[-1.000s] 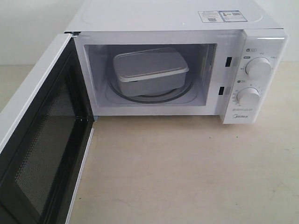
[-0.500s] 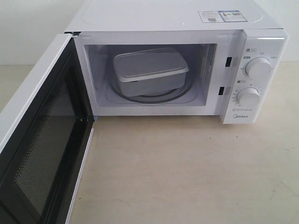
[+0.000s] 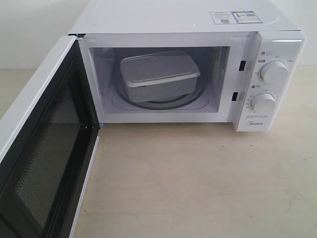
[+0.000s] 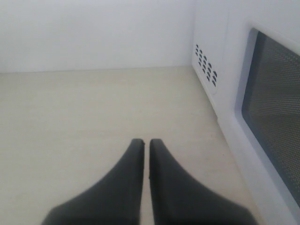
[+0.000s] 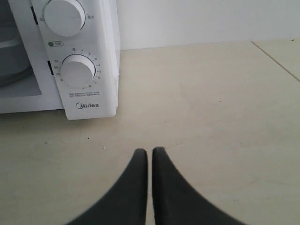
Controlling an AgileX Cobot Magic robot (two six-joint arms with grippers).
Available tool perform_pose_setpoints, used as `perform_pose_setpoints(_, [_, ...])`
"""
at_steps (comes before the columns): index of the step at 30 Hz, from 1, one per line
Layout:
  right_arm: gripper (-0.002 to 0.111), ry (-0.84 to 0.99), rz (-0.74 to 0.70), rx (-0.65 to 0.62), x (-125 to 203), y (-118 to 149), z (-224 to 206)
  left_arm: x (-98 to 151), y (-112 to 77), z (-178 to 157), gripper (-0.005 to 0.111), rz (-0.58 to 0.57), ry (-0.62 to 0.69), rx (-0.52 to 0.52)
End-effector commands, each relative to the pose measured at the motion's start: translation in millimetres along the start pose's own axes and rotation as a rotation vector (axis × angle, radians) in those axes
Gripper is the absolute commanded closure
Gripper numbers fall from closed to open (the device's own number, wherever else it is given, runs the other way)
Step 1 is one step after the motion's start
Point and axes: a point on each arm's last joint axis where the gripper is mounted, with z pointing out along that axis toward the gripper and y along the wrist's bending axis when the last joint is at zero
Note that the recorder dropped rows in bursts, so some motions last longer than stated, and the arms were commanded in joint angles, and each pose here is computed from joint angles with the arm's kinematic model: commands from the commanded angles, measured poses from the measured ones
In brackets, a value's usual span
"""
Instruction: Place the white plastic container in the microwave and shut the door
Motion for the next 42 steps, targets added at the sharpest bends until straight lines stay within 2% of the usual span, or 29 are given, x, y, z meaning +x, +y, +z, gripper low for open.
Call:
perform_pose_setpoints(1, [0.108,-0.008,-0.005,-0.002,-0.4,0.1,-0.3,1.2,0.1,0.1,0.102,-0.002,0.003,-0.002])
perform_pose_setpoints(11, [0.108,-0.008,-0.005,-0.002,-0.4,0.1,-0.3,1.2,-0.3,0.0,0.102,0.000,0.002,0.005])
perform_pose_setpoints(14, [0.108,-0.006,0.002,-0.004,-0.2,0.3,-0.3,1.8,0.6,0.0,0.102,0.075,0.008,-0.004])
perform_pose_setpoints(21, [0.108,-0.006,0.002,-0.004,-0.2,0.3,-0.3,2.1,0.9,0.0,0.102,0.086,0.012,-0.008])
perform_pose_setpoints(22, [0.108,-0.006,0.002,-0.004,-0.2,0.3,-0.3,2.1,0.9,0.0,0.102,0.046,0.012,-0.008])
perform_pose_setpoints(24, [0.108,-0.006,0.002,-0.004,-0.2,0.3,-0.3,-11.8,1.6,-4.3,0.102,-0.008,-0.028,-0.016])
perform_pose_setpoints(31, [0.108,-0.006,0.002,-0.004,-0.2,0.3,-0.3,-100.9,3.7,-52.2,0.102,-0.158,-0.267,-0.007])
perform_pose_setpoints(34, [0.108,-0.006,0.002,-0.004,-0.2,0.3,-0.3,-125.0,3.8,-73.1,0.102,-0.173,-0.307,-0.002])
perform_pose_setpoints(39, [0.108,-0.006,0.002,-0.004,-0.2,0.3,-0.3,-151.5,1.7,-96.3,0.102,-0.247,-0.349,0.039])
perform_pose_setpoints(42, [0.108,-0.006,0.002,-0.004,-0.2,0.3,-0.3,-152.6,0.4,-105.4,0.102,-0.245,-0.277,0.042])
